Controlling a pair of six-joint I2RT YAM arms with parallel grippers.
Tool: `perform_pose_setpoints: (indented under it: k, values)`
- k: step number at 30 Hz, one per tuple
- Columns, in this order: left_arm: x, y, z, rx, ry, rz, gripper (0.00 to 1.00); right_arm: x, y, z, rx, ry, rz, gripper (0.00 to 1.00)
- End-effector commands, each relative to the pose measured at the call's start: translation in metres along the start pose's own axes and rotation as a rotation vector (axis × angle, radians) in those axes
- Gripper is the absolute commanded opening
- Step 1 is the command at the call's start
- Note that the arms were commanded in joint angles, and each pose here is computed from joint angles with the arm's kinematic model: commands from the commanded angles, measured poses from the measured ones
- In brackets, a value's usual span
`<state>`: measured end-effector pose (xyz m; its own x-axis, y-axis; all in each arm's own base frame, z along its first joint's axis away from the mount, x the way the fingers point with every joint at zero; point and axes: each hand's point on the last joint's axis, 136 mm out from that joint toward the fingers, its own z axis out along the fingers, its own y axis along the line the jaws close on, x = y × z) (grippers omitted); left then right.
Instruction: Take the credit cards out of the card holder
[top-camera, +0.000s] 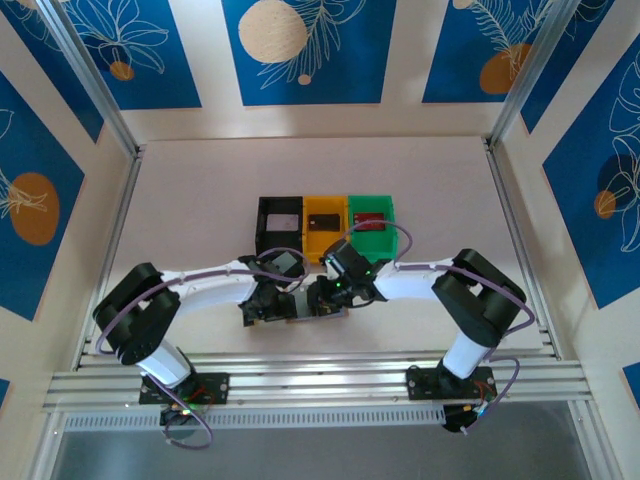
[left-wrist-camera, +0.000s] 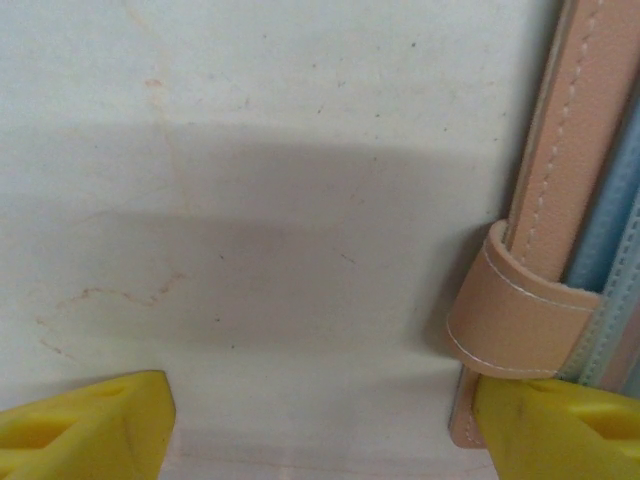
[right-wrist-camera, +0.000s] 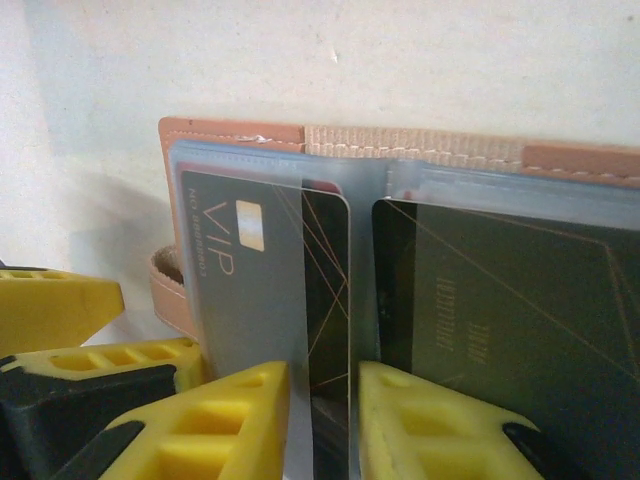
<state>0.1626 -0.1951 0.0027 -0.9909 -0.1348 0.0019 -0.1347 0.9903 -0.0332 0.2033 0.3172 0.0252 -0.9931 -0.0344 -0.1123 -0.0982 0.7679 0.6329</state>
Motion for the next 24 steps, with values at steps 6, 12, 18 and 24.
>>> perform_pose_setpoints:
  k: [6, 12, 18, 24]
  values:
    - [0.027, 0.010, 0.057, -0.047, 0.106, 0.013, 0.79, 0.006, -0.004, -0.002, -0.012, -0.010, -0.006, 0.15]
    - [0.026, 0.010, 0.057, -0.047, 0.106, 0.012, 0.79, 0.007, -0.002, -0.003, -0.023, -0.011, -0.008, 0.08]
    - [0.026, 0.010, 0.057, -0.048, 0.104, 0.013, 0.79, 0.007, -0.002, -0.005, -0.023, -0.014, -0.007, 0.00]
    - [0.026, 0.011, 0.056, -0.052, 0.102, 0.018, 0.79, 0.006, -0.003, -0.014, -0.014, -0.042, -0.012, 0.00]
